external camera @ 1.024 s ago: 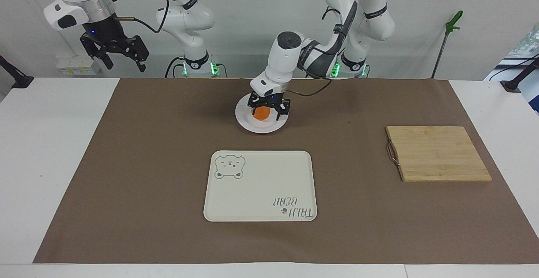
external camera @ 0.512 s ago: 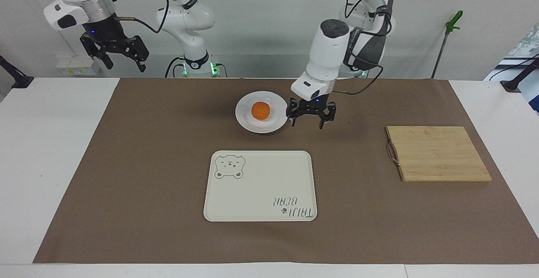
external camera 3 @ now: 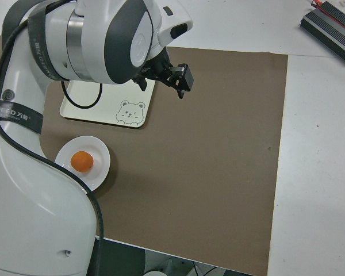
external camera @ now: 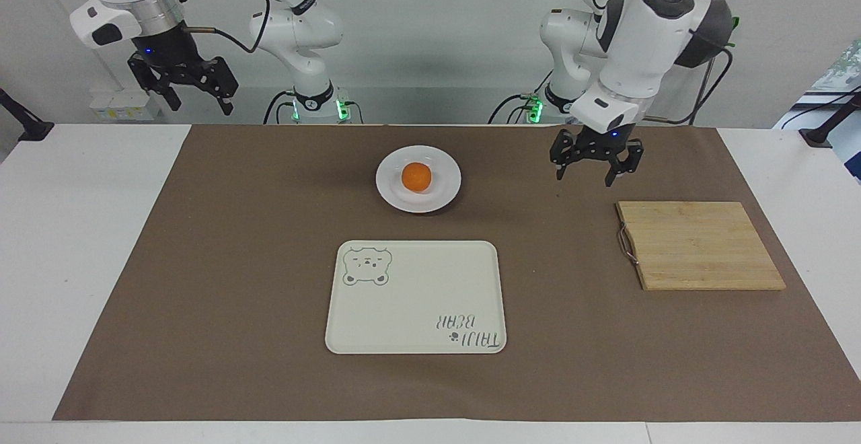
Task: Place orange and plate with both arms
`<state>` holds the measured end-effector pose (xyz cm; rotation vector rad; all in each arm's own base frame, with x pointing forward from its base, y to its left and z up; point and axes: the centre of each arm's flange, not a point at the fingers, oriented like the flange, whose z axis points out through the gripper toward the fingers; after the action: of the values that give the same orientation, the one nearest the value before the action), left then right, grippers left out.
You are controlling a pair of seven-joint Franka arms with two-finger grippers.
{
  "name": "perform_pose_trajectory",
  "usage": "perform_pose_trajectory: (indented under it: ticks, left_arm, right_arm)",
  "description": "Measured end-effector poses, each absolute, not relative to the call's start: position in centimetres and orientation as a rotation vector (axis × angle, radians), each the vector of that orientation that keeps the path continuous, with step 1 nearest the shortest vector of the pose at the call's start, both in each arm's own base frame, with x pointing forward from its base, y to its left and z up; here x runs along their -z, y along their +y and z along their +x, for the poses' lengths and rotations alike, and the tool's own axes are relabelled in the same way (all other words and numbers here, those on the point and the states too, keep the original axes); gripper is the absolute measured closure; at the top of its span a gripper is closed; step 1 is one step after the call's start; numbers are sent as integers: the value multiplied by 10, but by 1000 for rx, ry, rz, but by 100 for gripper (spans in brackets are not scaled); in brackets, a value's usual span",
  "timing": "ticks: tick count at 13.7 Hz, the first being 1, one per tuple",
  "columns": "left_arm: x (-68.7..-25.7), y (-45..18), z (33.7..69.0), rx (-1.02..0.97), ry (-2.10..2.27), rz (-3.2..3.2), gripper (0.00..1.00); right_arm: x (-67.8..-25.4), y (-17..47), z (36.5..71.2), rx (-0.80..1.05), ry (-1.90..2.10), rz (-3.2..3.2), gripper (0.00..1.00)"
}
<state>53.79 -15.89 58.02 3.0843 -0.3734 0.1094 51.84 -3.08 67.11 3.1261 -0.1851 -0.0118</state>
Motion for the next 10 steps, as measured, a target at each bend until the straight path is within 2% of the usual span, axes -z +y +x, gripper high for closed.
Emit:
perform_pose_trajectory:
  ticks: [4,8,10]
  left_arm:
    - [-643,-92,529,18,-429,3091,0]
    - [-683,-51,517,73,-457,3084,0]
    - [-688,-37,517,66,-422,3089,0]
  right_arm:
    - [-671,-31,518,12,-185,3126,0]
    - [-671,-31,518,12,-185,3126,0]
    - [-671,-31,518,12,-185,3126,0]
